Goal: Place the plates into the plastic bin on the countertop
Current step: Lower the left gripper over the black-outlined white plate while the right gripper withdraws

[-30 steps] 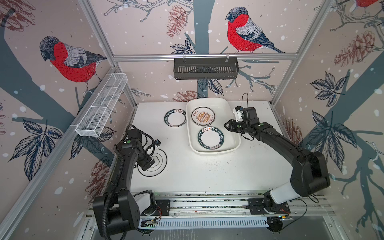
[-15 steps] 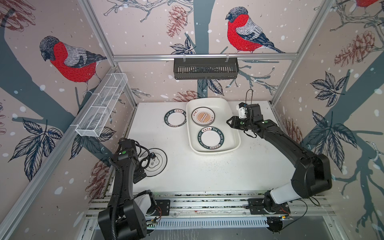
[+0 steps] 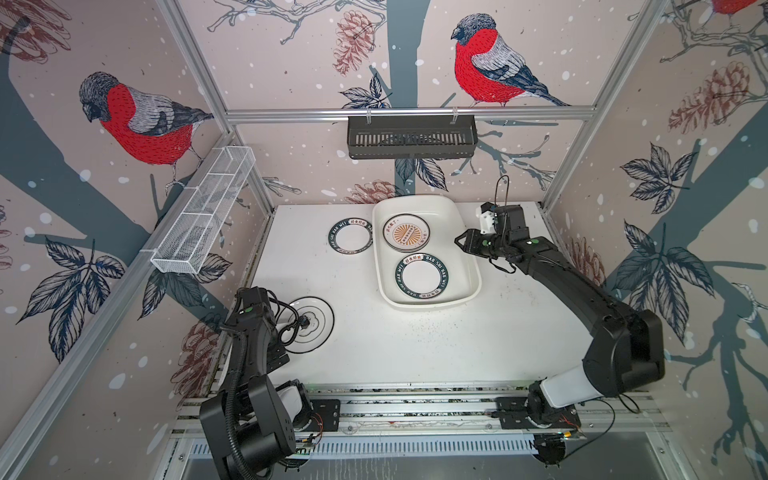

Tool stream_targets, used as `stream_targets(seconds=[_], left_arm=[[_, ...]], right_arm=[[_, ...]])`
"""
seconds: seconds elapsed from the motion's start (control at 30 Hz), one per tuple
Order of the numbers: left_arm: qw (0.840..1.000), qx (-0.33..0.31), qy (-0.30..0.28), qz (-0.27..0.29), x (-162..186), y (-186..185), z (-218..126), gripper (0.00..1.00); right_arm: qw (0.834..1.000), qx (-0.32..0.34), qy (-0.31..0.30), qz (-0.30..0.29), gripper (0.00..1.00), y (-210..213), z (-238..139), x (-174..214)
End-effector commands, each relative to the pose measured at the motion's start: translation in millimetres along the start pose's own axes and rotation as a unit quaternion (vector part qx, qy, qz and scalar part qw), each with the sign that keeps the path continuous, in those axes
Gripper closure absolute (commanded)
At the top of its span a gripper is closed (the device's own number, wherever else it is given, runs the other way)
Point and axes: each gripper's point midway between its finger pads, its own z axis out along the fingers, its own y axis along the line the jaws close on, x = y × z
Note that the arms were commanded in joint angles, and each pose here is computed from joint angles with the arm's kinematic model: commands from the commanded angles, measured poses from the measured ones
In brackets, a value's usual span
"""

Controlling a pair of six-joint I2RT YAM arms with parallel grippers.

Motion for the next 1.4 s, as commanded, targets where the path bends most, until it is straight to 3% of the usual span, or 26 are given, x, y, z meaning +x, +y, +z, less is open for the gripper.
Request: stream_targets(seconds=[0.0, 0.63, 1.37], left_arm=[[1.0, -0.012, -0.014, -0.004, -6, 8, 6, 0.05], [0.995, 0.038, -0.068, -0.06, -35, 24, 25, 0.07], [0.989, 0.033, -0.116, -0.085, -96, 47, 18, 0.07]], right_arm=[[1.0, -0.003, -0.003, 0.005, 0.59, 1, -3, -1], [1.0, -0.004, -0.026, 0.01, 0.59, 2, -27, -5], [0.999, -0.001, -0.032, 0.013, 0.59, -3, -33, 0]])
